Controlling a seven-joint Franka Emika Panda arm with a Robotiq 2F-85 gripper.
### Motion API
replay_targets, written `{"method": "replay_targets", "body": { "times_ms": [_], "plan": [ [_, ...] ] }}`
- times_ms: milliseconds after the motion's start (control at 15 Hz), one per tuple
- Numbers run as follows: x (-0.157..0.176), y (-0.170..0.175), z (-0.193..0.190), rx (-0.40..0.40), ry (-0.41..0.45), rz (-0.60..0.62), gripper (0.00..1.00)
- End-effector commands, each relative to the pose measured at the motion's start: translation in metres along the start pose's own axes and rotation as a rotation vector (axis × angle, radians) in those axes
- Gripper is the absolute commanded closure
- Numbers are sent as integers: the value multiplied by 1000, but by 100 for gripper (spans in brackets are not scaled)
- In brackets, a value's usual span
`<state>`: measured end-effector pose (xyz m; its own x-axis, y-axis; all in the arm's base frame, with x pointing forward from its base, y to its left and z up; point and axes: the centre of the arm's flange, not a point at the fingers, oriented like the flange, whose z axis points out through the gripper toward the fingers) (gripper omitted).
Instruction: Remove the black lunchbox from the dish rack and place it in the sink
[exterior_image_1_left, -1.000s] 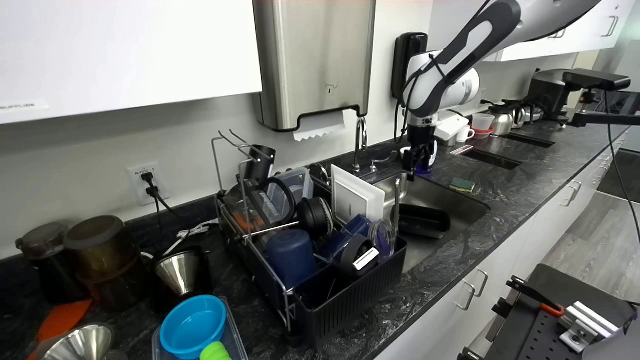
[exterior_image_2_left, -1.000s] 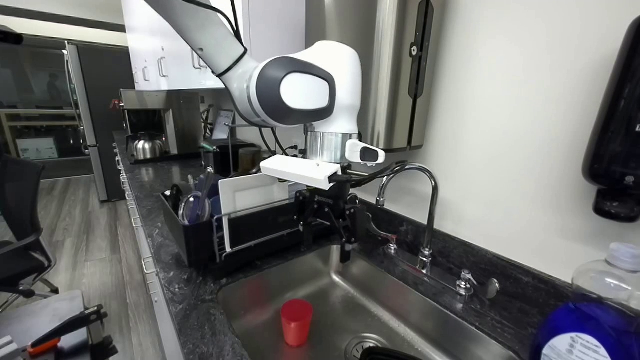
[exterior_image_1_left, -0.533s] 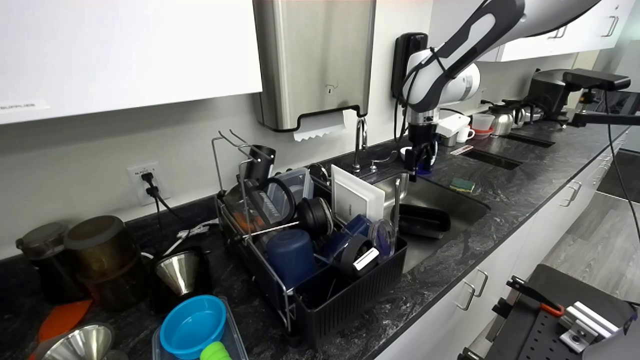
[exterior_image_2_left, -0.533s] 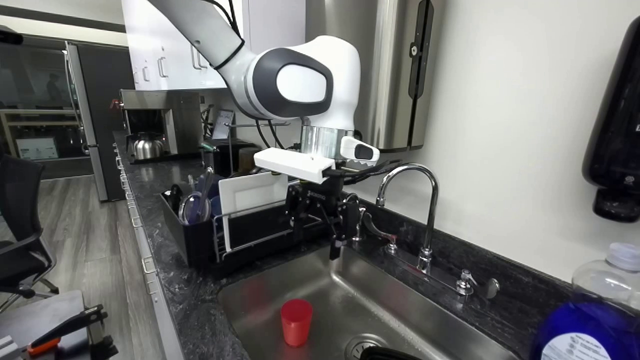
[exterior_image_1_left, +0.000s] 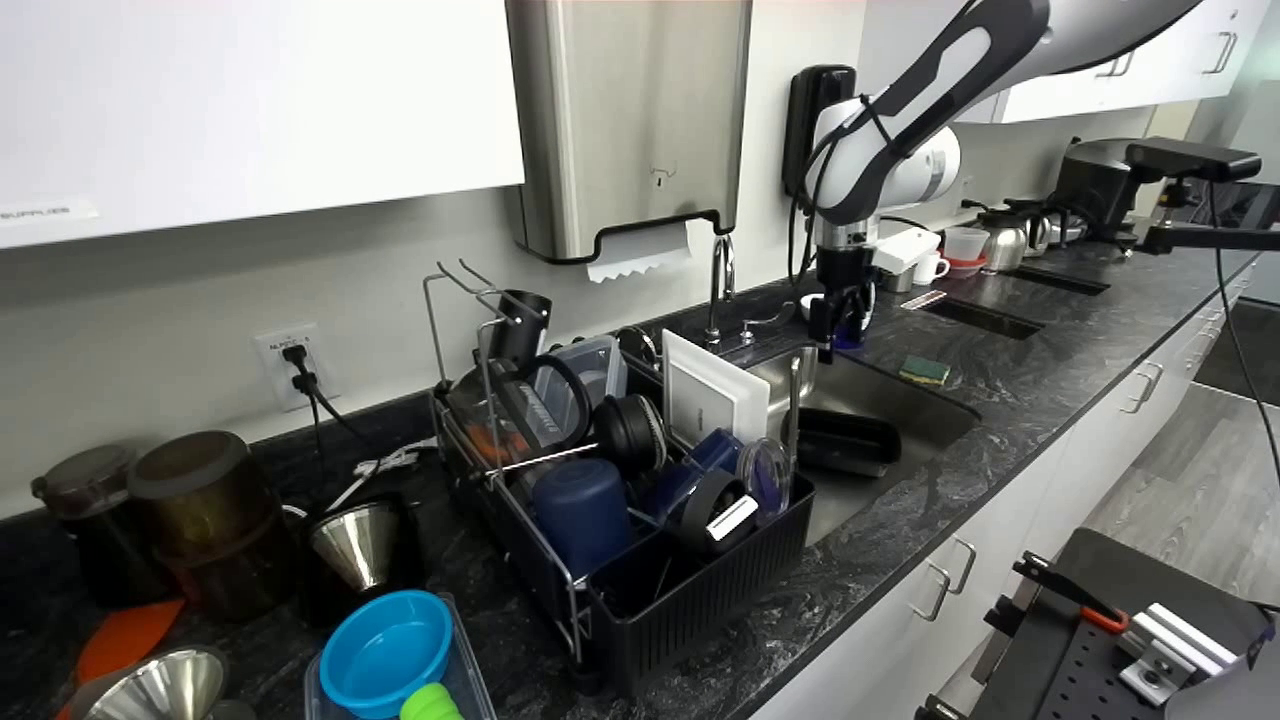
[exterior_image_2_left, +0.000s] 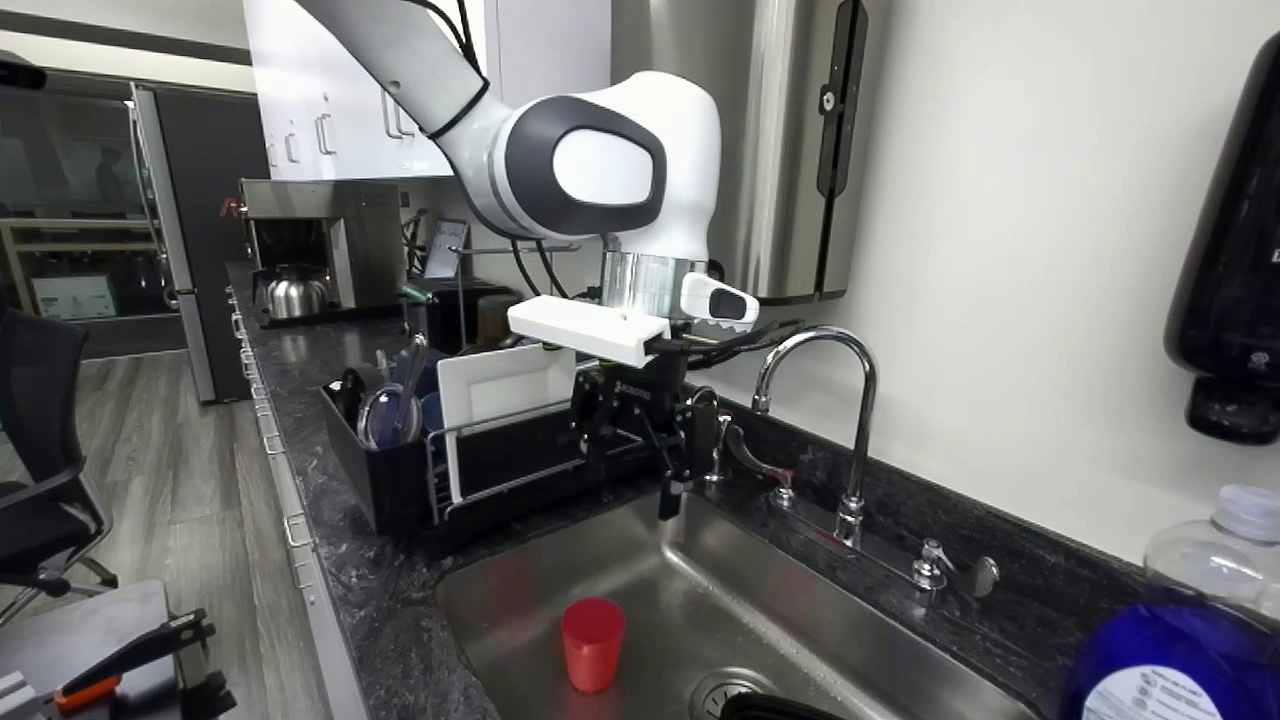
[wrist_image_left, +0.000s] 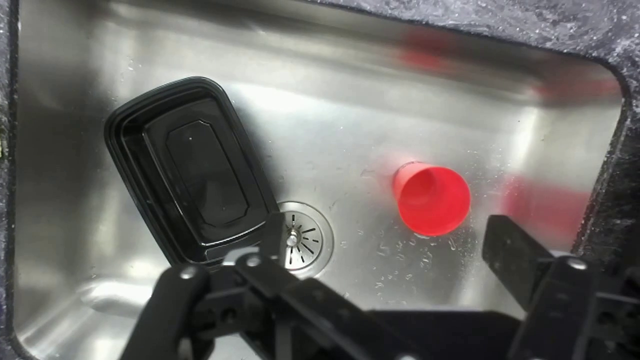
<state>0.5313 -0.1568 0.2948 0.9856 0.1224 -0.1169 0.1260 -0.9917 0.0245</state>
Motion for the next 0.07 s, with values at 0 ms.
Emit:
{"method": "replay_targets", "body": {
  "times_ms": [0],
  "plan": [
    [0,0,0,0,0,0,0]
  ]
}}
